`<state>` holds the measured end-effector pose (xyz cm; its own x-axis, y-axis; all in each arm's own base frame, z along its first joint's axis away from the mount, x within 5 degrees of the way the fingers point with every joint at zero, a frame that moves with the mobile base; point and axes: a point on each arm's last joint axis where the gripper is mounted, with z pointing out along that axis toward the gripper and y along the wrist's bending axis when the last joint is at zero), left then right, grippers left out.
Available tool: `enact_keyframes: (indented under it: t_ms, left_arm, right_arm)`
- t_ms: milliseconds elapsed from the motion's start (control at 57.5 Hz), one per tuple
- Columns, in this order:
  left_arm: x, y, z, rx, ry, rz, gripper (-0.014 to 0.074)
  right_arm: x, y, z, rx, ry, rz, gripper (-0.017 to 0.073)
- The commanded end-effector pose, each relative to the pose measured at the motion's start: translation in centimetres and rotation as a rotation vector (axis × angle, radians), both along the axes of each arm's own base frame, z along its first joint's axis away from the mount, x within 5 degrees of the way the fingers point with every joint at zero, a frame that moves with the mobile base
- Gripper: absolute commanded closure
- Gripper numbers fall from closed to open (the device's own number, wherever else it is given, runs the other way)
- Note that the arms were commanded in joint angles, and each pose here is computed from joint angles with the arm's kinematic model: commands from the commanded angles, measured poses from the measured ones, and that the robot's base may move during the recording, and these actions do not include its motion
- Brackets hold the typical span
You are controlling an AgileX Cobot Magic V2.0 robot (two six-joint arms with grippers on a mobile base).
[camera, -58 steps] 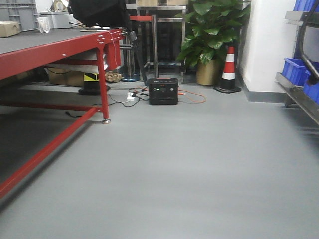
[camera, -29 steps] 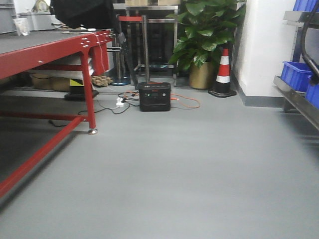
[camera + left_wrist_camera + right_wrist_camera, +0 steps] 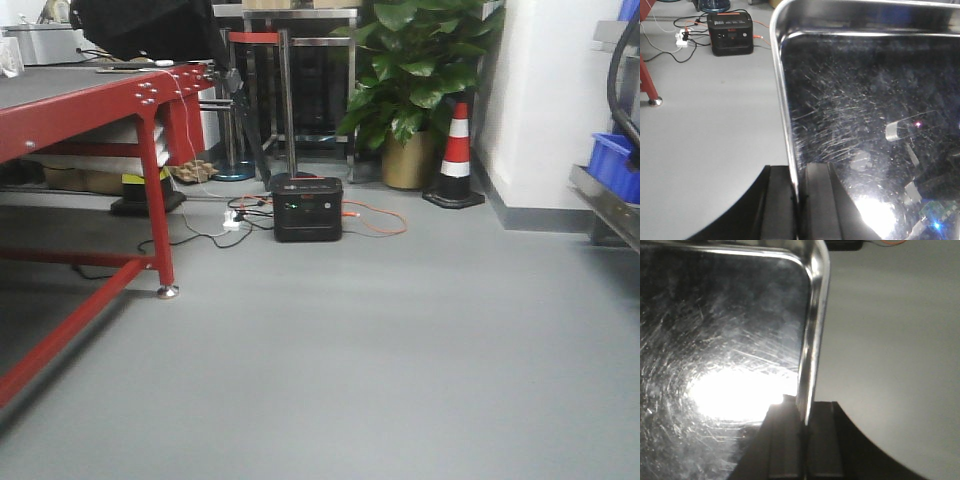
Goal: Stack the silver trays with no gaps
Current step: 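Turn the base past the plant and cone toward another shelf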
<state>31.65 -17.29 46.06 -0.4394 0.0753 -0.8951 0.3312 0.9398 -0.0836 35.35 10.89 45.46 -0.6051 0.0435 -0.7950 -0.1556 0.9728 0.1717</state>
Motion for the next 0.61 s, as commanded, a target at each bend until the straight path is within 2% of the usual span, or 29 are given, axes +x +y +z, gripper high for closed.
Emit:
enact_keyframes:
  t_ms: [0, 591]
  left_arm:
    - [-0.46, -0.06, 1.13, -0.023, -0.058, -0.021, 0.0607]
    - [-0.36, -0.16, 1.23, -0.031, -0.074, -0.025, 0.0607]
  right_arm:
    - [-0.21, -0.10, 1.10, -0.001, -0.074, 0.007, 0.0638]
    - [-0.24, -0.01, 1.10, 0.011, -0.070, 0.011, 0.0638]
